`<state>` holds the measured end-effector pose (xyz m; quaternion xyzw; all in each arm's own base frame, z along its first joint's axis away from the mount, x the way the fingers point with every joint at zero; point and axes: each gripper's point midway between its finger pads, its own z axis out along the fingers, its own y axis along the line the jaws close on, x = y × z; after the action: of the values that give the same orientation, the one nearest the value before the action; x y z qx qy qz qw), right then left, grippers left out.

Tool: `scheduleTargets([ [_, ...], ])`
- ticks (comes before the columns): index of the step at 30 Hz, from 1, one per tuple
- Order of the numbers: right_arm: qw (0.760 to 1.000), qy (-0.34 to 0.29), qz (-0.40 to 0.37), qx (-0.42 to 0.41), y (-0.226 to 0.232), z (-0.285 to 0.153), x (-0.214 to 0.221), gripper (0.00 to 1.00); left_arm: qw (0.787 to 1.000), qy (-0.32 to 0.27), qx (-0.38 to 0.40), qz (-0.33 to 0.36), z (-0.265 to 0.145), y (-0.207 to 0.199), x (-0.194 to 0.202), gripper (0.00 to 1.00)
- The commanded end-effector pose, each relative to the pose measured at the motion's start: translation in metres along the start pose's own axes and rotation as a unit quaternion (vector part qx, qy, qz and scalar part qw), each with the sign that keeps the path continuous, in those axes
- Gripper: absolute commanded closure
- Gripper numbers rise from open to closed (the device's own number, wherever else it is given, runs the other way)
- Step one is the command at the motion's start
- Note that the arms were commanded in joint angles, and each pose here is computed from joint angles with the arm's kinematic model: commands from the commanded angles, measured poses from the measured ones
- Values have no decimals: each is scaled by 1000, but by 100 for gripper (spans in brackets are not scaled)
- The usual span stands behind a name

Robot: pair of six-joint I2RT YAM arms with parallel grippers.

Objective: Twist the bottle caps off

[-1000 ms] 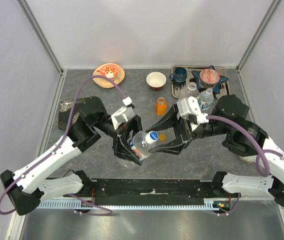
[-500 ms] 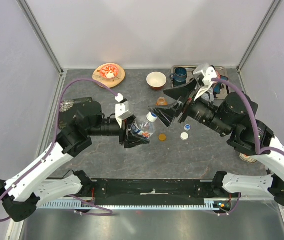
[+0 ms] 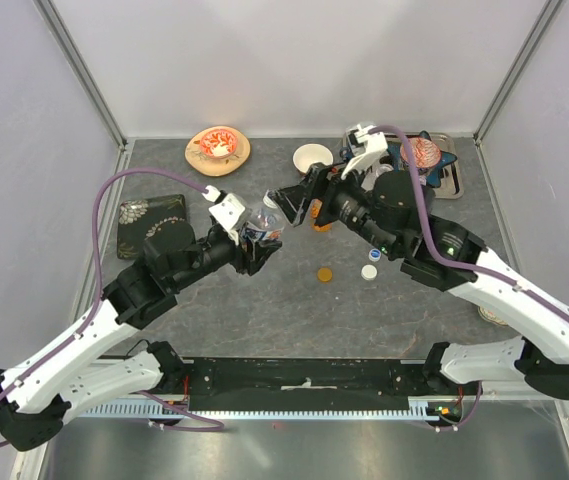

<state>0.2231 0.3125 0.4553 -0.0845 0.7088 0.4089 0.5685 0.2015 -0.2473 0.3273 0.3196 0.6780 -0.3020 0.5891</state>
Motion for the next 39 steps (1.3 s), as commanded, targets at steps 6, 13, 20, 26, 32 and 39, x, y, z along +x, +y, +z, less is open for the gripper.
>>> scheduleTargets([
  [6,999,-6,41,-1,6,24,7,19,997,-45,-55,32,-5,19,-21,52],
  [13,999,2,37,-6,9,37,16,30,997,-43,-49,33,-4,17,-20,52],
  [20,999,7,37,-8,9,41,22,44,997,-43,-49,36,-4,17,-19,51],
  [26,999,13,35,-9,8,40,27,58,997,-43,-50,37,-4,18,-19,51],
  [32,999,28,34,-22,10,39,35,80,997,-49,-49,37,-5,17,-23,51],
  [39,996,53,-8,-75,25,30,40,100,997,-66,-10,37,-10,3,-33,49],
])
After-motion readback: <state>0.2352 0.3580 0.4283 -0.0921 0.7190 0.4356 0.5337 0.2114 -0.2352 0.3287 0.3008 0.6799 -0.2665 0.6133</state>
